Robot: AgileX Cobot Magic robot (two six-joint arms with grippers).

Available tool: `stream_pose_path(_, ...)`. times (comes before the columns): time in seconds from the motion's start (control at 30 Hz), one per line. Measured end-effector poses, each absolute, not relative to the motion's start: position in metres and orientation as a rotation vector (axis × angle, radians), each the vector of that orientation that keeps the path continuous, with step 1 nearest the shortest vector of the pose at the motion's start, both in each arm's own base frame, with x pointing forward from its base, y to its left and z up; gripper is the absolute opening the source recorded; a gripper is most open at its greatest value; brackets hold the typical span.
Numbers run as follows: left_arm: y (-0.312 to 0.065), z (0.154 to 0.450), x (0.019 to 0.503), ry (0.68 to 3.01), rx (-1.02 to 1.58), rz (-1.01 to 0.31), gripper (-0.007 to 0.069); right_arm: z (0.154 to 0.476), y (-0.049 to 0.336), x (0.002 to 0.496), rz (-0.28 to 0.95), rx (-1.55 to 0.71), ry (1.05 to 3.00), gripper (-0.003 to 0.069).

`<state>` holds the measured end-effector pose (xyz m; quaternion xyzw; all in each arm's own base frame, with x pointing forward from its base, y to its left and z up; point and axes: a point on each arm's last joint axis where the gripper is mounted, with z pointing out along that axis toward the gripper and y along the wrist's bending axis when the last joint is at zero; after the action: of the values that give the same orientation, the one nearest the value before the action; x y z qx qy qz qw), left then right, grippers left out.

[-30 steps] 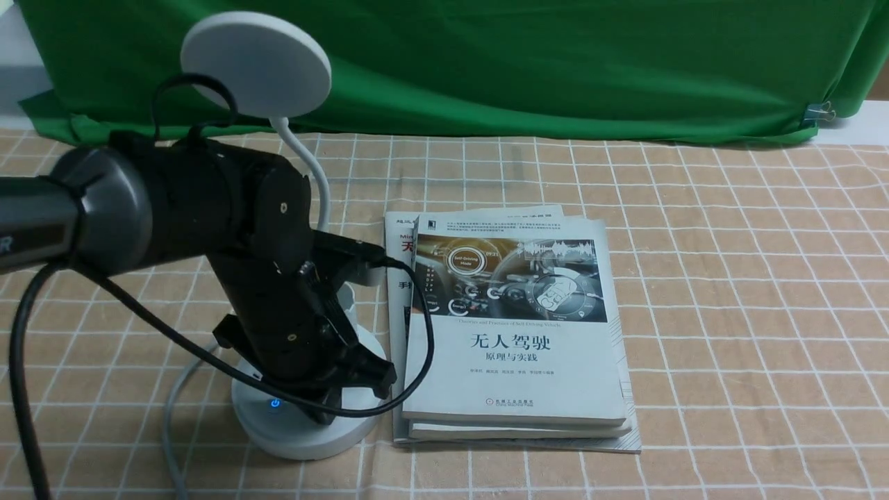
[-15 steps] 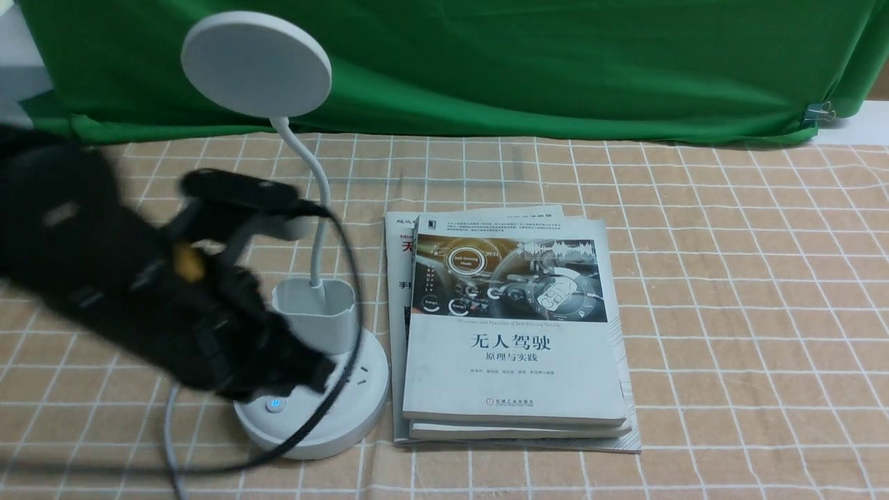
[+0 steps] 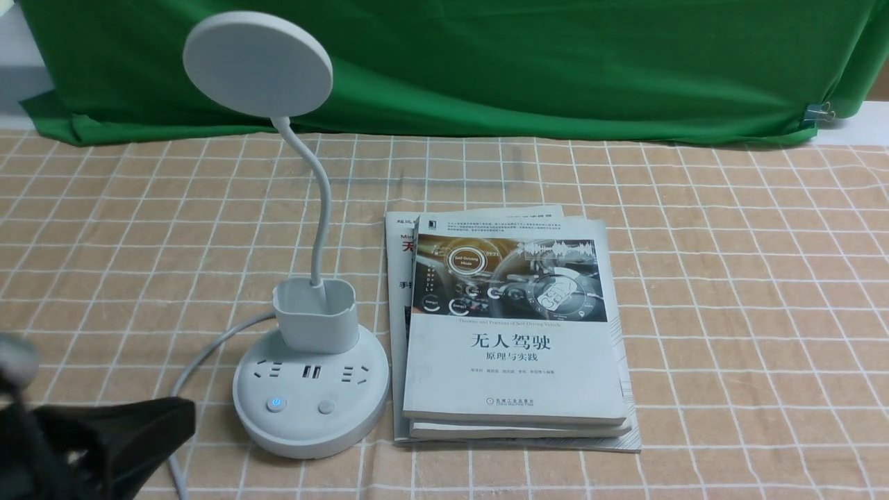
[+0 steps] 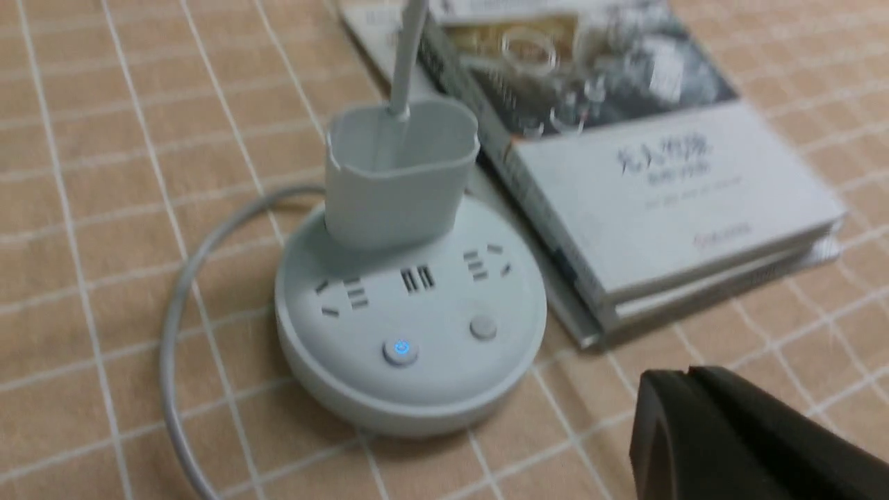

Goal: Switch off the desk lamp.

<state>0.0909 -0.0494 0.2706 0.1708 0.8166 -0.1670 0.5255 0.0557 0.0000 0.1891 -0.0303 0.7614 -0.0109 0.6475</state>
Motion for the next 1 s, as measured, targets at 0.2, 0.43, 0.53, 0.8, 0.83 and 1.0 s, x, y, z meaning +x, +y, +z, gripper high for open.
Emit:
stream_pose_path(0.2,-0.043,0.254,0.080,1.902,0.392,-0.401,-0.0005,0.189,0.000,0.056,-0.025,-0.069,1.731,0.0242)
stream_pose_path(0.43,-0.043,0.238,0.079,1.950,0.403,-0.389,-0.0005,0.189,0.000,0.056,-0.025,-0.069,1.731,0.0242)
stream_pose_path(0.53,-0.043,0.237,0.079,1.946,0.406,-0.382,-0.0004,0.189,0.000,0.056,-0.025,-0.069,1.731,0.0242)
stream_pose_path(0.8,-0.041,0.240,0.081,1.899,0.442,-0.320,-0.0004,0.189,0.000,0.056,-0.025,-0.069,1.731,0.0242)
stream_pose_path(0.83,-0.041,0.240,0.081,1.893,0.451,-0.307,-0.0004,0.189,0.000,0.056,-0.025,-0.069,1.731,0.0242)
stream_pose_path(1.0,-0.032,0.245,0.080,1.827,0.414,-0.220,-0.0003,0.189,0.000,0.056,-0.025,-0.069,1.731,0.0242)
